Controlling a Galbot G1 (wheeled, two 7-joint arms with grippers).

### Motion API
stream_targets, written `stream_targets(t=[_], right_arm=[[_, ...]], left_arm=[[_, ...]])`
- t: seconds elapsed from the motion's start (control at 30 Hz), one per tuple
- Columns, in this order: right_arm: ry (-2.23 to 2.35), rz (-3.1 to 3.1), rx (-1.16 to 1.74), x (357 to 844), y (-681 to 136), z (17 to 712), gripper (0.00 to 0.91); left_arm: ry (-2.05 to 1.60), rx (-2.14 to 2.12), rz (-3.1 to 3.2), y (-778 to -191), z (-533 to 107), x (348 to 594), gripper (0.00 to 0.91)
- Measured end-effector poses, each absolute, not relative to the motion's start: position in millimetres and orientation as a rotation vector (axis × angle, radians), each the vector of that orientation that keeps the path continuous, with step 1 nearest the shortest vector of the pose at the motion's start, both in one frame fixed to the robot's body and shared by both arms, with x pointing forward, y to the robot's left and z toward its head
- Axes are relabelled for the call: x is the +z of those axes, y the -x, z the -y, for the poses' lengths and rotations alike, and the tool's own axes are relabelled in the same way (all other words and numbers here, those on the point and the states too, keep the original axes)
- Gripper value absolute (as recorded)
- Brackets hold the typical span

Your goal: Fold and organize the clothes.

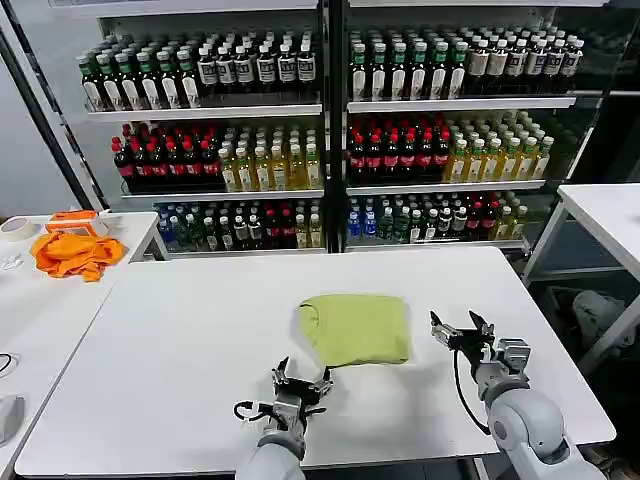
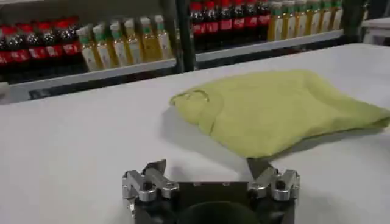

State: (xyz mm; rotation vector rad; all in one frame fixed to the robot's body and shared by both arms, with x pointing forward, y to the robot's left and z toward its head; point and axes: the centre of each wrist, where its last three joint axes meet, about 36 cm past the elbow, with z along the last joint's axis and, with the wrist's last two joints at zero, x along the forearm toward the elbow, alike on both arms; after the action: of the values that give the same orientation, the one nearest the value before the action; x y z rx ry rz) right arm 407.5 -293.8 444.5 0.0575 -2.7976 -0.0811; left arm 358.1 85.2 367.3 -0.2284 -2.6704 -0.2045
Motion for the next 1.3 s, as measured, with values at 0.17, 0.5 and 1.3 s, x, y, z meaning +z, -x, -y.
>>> stream_targets(t=[0.17, 0.5, 1.3], right_arm=[[-0.048, 2.801, -0.075, 446, -404, 296, 0.907], [-0.031, 2.798, -0.063, 445, -401, 300, 0.907], [-0.074, 2.868, -0.006, 455, -374, 297, 0.907]], left_arm=[[0.199, -0.214, 2.675, -369, -86, 370, 0.907], [0.16, -0.218, 2.739, -367, -101, 387, 0.907], [0.14, -0.023, 2.889, -323, -156, 434, 0.907]])
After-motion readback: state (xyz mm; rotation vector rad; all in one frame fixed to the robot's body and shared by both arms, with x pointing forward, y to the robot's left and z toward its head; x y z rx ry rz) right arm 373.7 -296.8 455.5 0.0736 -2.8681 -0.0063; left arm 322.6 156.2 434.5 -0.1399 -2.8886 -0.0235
